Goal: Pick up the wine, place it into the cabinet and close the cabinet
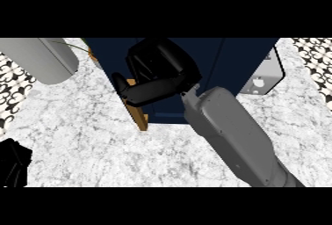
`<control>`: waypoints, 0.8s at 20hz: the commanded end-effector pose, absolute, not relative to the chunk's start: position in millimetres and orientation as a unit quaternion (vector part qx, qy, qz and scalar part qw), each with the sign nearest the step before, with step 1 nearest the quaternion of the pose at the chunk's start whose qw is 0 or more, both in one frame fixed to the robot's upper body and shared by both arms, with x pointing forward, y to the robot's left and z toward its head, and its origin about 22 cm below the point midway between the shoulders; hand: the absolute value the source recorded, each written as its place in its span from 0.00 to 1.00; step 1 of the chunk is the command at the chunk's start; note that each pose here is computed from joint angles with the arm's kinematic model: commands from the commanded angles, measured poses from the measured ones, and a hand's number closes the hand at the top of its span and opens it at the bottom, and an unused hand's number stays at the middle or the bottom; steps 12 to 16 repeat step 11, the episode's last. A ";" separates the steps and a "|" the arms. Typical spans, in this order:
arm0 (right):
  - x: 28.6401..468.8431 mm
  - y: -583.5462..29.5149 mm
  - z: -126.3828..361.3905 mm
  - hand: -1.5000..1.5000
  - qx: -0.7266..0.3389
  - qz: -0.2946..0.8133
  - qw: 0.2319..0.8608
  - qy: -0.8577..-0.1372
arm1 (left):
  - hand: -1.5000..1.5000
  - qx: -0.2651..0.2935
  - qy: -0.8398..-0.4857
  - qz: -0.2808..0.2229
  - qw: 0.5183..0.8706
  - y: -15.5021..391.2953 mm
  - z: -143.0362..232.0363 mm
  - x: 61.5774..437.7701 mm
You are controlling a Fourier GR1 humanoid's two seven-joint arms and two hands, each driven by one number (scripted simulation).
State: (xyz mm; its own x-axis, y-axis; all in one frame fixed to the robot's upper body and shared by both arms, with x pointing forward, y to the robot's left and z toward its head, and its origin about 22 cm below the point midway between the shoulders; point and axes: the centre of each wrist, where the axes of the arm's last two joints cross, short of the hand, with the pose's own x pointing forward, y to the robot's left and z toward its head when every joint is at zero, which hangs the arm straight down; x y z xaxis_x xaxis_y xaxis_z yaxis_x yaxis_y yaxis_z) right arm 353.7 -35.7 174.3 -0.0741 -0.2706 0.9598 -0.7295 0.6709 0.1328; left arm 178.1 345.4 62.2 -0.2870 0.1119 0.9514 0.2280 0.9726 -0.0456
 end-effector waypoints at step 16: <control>403.3 -101.9 147.1 1.00 0.278 0.155 0.613 -0.723 | 1.00 -0.115 -0.802 -0.054 0.584 336.7 62.1 178.7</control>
